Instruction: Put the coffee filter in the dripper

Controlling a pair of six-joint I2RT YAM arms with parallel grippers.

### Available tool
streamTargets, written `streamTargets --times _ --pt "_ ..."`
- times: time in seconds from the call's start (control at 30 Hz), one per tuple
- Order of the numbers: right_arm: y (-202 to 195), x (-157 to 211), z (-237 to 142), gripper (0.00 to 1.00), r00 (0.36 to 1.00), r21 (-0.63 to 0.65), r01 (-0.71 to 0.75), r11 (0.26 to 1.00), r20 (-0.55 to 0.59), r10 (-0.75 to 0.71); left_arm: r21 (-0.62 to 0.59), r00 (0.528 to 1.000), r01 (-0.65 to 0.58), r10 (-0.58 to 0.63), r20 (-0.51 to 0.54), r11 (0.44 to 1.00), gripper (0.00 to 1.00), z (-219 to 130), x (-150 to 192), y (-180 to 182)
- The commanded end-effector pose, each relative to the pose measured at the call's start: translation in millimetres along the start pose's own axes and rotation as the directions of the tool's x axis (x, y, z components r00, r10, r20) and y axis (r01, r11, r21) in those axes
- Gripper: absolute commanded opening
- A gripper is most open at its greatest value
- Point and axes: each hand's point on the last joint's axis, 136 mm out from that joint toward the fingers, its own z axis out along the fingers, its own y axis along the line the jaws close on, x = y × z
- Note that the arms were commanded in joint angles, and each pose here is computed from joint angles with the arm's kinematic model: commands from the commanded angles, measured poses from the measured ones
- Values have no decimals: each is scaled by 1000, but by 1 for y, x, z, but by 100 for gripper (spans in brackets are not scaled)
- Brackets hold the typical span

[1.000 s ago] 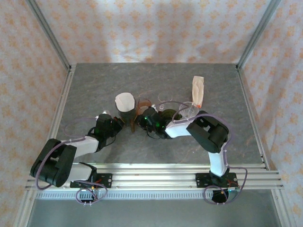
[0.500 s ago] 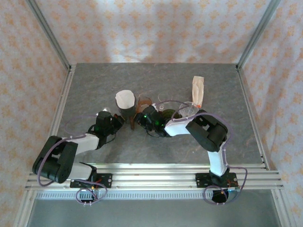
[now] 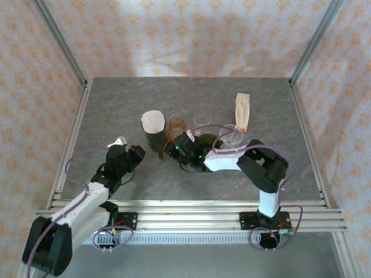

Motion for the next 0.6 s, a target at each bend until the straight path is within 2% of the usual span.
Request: streamTargets --times 0.0,0.23,0.4,0.5,0.57 --pt "-8 0 -19 39 999 52 4 999 32 -6 -70 1000 13 -13 0 997 9 -16 5 17" --pt "-12 12 -55 43 997 98 83 992 -12 -82 -12 999 31 -30 41 999 20 -52 4 11" --pt "-19 11 -85 46 991 105 137 985 -18 -136 39 998 43 -44 46 998 32 -69 8 7" --pt "-14 3 -108 47 974 128 224 966 -12 -225 72 998 45 -48 42 996 43 -73 8 1" --pt "-9 -8 -125 47 958 159 283 946 7 -288 93 998 44 -47 32 995 55 -73 9 -5"
